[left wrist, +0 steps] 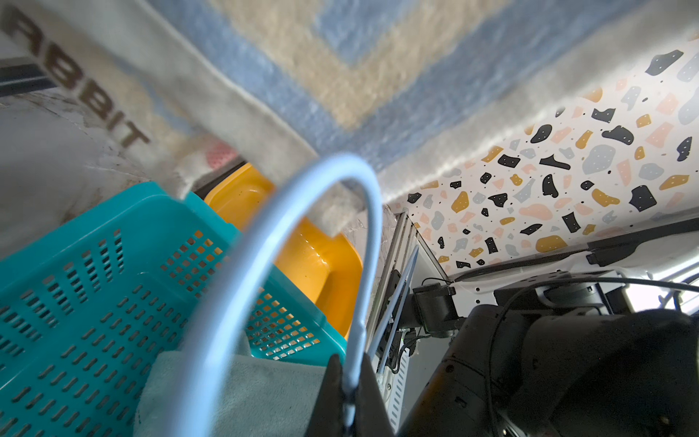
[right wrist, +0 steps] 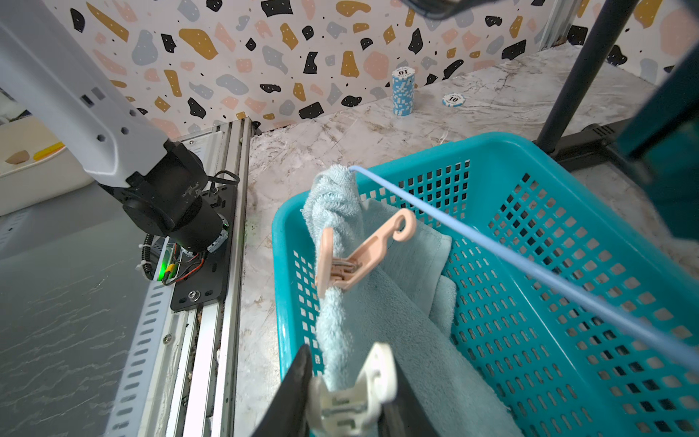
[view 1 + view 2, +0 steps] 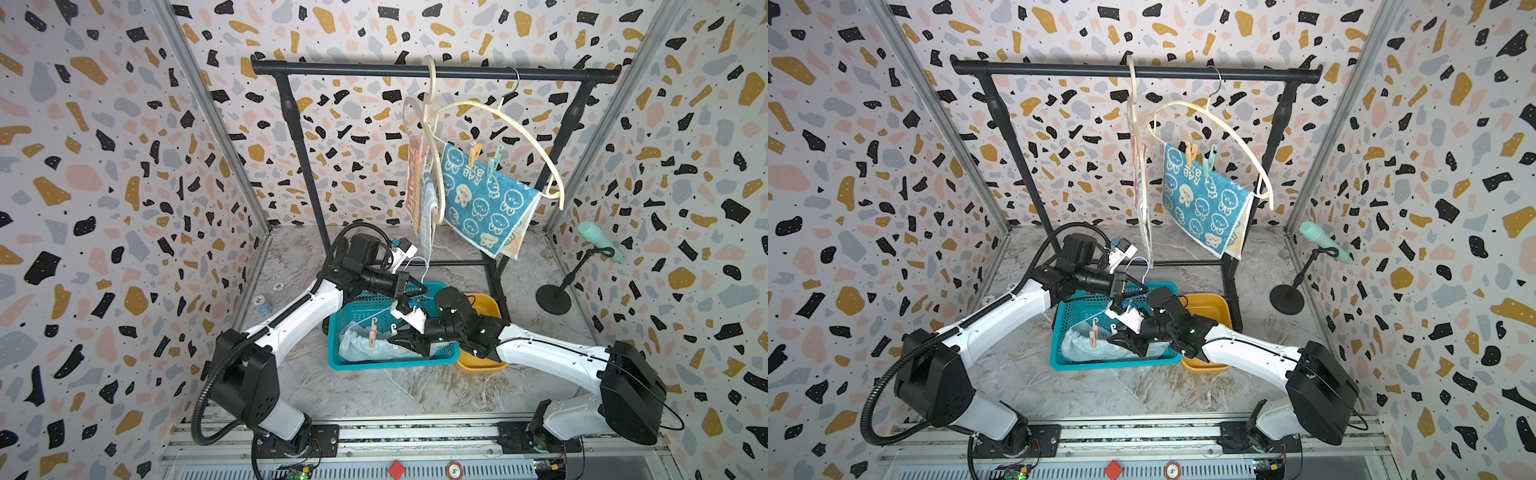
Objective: Remove the clothespins securing towels to the hanger
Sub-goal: Remove the clothespin from the hanger.
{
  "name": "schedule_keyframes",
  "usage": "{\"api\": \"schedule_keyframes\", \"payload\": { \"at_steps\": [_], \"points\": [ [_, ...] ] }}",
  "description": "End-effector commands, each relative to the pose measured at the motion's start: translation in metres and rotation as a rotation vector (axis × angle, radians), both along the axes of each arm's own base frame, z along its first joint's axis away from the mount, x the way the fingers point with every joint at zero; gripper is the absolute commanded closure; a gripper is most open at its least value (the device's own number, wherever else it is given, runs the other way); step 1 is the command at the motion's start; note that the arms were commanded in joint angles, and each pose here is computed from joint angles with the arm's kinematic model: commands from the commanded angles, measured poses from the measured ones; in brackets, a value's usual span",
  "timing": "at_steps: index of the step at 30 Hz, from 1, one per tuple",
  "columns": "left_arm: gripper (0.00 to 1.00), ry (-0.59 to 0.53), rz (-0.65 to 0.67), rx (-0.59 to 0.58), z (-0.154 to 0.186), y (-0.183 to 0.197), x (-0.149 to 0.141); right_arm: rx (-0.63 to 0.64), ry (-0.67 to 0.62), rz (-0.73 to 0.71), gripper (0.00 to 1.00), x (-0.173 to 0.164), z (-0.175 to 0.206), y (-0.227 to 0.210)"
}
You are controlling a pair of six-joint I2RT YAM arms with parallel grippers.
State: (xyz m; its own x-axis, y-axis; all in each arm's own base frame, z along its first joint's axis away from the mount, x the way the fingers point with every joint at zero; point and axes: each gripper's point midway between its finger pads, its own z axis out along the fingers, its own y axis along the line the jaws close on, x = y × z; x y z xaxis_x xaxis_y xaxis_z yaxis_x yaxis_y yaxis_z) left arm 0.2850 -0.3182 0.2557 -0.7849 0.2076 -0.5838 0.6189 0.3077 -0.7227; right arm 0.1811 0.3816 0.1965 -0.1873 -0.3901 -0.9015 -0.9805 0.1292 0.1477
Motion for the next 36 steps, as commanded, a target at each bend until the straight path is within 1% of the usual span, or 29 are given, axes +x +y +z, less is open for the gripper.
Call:
{"api": "schedule_keyframes", "payload": {
  "at_steps": [1,11,18,28,36],
  "points": [
    [1.0,-0.036,-0.02,-0.037,0.019,-0.002,0.002,0.031,-0.021,0.006,0.77,0.002,0.016,0.005],
    [1.0,-0.033,-0.016,-0.034,0.017,-0.001,0.003,0.04,-0.016,0.002,1.0,0.002,0.017,0.007],
    [1.0,-0.027,-0.007,-0.021,0.012,0.001,0.002,0.059,-0.031,-0.019,1.0,0.007,0.023,0.008],
    [1.0,-0.019,0.008,-0.007,0.003,0.004,0.0,0.087,-0.088,-0.09,1.0,0.02,0.037,0.006],
    [1.0,-0.013,0.011,-0.004,-0.001,0.004,0.0,0.118,-0.118,-0.117,1.0,0.023,0.051,0.003]
  ]
}}
